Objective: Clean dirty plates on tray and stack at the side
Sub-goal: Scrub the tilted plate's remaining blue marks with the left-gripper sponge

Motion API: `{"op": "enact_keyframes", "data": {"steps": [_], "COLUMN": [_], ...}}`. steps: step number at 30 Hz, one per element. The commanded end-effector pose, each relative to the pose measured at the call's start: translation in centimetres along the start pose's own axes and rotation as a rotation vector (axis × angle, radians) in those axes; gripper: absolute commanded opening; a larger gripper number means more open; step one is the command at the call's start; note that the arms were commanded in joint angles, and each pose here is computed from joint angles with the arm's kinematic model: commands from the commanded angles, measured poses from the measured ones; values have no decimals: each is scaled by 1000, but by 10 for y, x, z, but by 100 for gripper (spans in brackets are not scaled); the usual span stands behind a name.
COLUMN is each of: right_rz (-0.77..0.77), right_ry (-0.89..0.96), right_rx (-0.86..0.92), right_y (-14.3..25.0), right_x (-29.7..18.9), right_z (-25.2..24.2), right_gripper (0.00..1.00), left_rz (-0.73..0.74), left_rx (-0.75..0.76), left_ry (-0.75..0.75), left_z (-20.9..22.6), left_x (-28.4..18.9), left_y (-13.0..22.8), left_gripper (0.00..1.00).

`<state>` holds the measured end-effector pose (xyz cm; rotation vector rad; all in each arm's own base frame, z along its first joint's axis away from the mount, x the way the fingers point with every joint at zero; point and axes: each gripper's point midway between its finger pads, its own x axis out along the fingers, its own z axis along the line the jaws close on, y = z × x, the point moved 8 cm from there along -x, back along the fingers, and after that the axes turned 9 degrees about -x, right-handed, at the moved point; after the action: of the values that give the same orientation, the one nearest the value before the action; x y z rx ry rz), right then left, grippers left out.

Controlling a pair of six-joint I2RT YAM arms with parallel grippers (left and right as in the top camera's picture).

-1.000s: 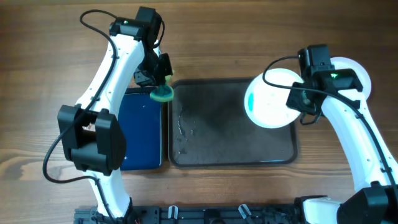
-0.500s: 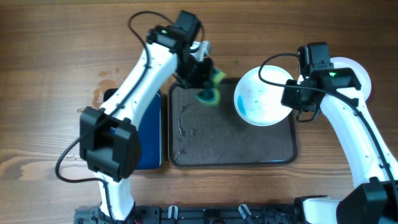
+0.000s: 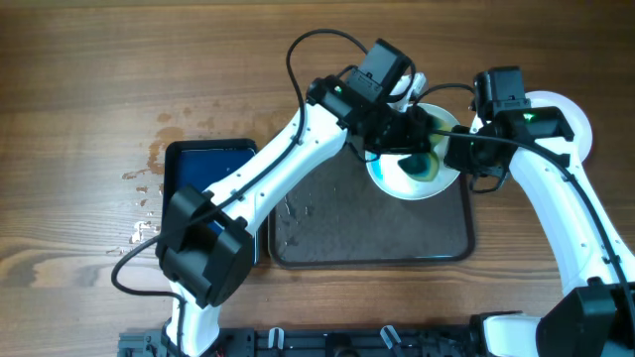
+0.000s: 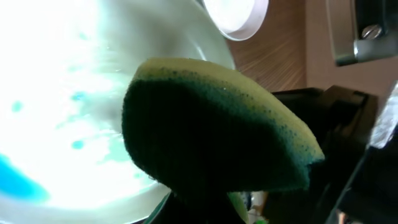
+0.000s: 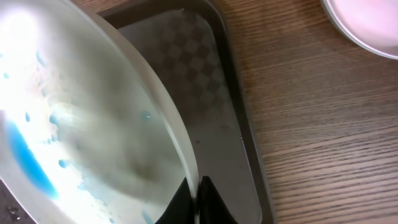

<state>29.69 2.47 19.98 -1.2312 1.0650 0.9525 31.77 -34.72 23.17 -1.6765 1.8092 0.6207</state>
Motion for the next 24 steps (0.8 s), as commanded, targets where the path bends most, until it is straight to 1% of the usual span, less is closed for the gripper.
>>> {"op": "enact_keyframes", "data": {"steps": [1,5,8,13,15,17,18,22,24], "right_rz": [-11,-10,-10,-7,-6,-6,-6,-4,-3], "right_ry": [-31,-31,-31,-31,-30,-30,-31,-59,-72], "right_rx": [-13,-15,-15,-15,-15,-16,-16,-21,-21], "right_y": [-5,-5,-5,-4,-4,-4,-4,-4,-4], "right_x": [-3,-3,-3,-3,-3,-3,-3,-3,-3], "right_z": [5,4,5,4,4,4,4,7,8], "right_gripper": [5,4,4,4,4,4,4,5,4], "left_rz": [47,76,86,74,58,33,2,-41,-46], "left_rx": [-114,-140,-138,-86,-77,-88,-106,-126,-112], "left_ry": [-15,-43,-37,7,-2,-49,-123,-259,-294], "left_z": [13,29,37,32,31,37,45,62,66], "left_x": [21,45,61,75,76,76,76,72,71], "left_y": [-1,-4,-8,-12,-12,-13,-14,-12,-12], "left_gripper": [4,4,4,4,4,4,4,4,4]}}
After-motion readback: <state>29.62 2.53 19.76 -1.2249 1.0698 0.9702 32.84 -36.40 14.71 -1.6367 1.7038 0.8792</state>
